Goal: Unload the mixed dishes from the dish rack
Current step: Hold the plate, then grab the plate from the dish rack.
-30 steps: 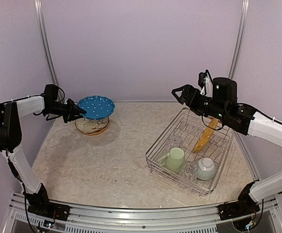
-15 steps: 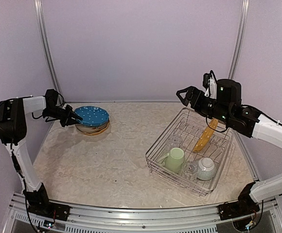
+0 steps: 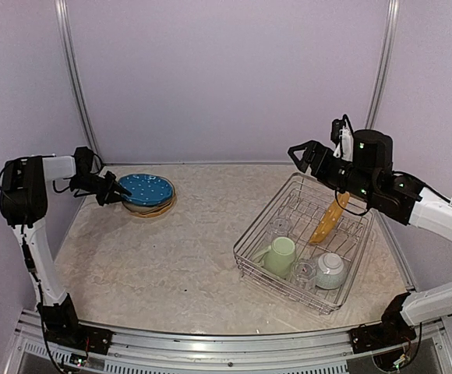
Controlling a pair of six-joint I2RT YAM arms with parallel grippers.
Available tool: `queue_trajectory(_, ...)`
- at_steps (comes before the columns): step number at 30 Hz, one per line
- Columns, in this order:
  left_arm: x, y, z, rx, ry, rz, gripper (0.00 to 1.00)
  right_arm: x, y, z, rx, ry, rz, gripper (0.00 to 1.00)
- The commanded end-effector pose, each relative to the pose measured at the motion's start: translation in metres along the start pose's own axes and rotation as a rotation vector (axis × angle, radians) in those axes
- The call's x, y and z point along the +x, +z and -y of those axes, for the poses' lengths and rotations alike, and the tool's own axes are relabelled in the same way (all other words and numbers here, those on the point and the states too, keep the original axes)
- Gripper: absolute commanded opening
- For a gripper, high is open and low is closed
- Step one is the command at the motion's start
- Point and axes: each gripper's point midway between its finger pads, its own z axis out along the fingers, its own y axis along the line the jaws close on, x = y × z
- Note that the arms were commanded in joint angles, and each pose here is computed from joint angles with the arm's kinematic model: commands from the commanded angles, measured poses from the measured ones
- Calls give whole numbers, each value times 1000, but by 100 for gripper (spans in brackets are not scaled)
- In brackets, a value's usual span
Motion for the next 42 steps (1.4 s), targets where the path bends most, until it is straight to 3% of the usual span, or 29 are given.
queue_trajectory(1, -6, -13, 39, 95, 126, 30, 21, -1, -3, 7, 19, -9, 10, 91)
queue_trajectory(6, -7, -18, 34, 11, 147, 73, 40, 0, -3, 7, 16, -5, 6, 91)
queue_trajectory(12, -9, -24, 28, -80, 166, 110, 56, -1, -6, 7, 20, -5, 10, 91)
queue_trajectory(17, -11, -22, 20, -123, 156, 111, 63, -2, -6, 7, 20, -7, 9, 91)
queue_trajectory(23, -10, -19, 19, -153, 178, 113, 84, -2, -4, 7, 28, -17, 2, 91)
queue_trajectory(32, -8, -27, 19, -199, 192, 152, 92, 0, -3, 13, 65, -43, -16, 91)
queue_trajectory(37, -1, -49, 37, -153, 237, 231, 98, 4, -4, 27, 143, -69, -47, 91)
queue_trajectory(42, 15, -71, 63, -103, 337, 313, 99, 5, -9, 41, 228, -90, -63, 92)
